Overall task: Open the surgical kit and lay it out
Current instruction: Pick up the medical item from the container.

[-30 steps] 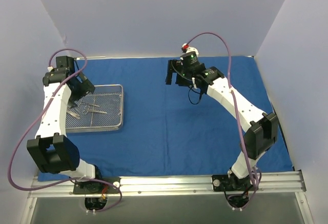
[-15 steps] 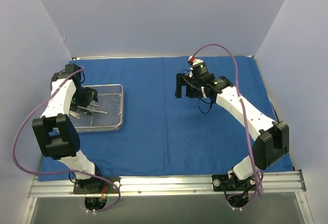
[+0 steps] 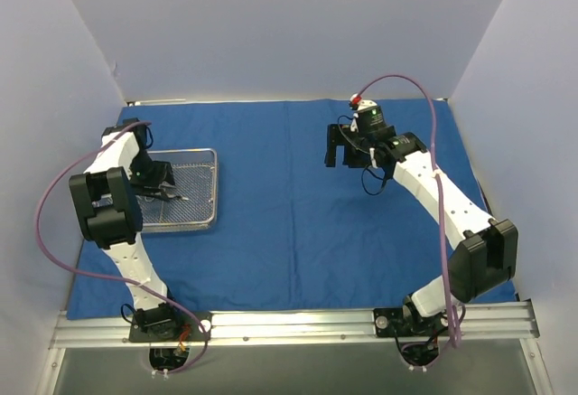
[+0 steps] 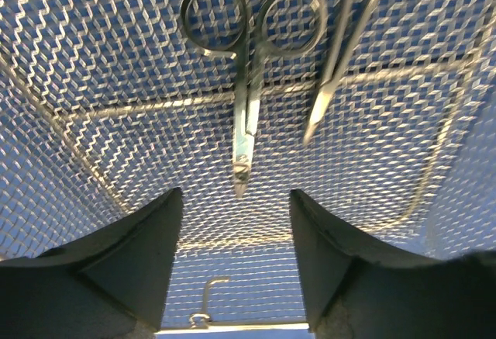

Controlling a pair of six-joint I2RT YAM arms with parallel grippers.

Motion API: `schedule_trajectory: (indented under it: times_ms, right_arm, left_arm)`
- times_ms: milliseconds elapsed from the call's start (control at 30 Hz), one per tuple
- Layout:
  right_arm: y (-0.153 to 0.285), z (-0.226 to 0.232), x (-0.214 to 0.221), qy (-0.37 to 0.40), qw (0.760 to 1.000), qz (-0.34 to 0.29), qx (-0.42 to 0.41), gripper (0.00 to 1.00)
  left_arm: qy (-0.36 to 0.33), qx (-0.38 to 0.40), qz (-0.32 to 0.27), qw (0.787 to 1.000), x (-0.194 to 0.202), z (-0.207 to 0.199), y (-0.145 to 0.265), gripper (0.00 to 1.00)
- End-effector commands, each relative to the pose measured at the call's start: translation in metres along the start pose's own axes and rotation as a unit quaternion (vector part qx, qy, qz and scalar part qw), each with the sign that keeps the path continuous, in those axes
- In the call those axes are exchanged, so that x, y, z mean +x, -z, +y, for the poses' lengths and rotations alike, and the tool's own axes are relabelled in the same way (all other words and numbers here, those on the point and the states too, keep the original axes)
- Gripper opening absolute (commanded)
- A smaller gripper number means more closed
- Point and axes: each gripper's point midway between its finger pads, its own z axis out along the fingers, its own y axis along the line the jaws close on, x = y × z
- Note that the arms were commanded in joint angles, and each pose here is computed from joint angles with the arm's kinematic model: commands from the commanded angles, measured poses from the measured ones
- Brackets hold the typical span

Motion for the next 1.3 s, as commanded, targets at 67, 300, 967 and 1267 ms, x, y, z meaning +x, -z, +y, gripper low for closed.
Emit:
schedule_trajectory:
  times_ms: [67, 300, 967, 1267]
  right_arm:
    - [0.007, -0.018, -0.015, -0.006, 1.000, -0.020, 0.017, 0.98]
    - [0.002, -0.025, -0.019, -0.013, 0.999, -0.018, 0.025, 0.98]
    - [0.004, -0.034, -0.018, -0.037, 0.999, -0.018, 0.030, 0.98]
    - [0.004, -0.035, -0.018, -0.043, 0.999, -0.018, 0.028, 0.98]
  left_arm:
    - [0.030, 0.005, -0.010, 0.999, -0.015, -0.018, 0.003, 0.64]
    - [0.031, -0.020, 0.001, 0.999, -0.012, -0.015, -0.010, 0.63]
    - [0.038, -0.043, 0.009, 0.998, -0.012, -0.001, -0.040, 0.43]
    - [0.033, -0.060, 0.008, 0.998, -0.016, 0.001, -0.051, 0.37]
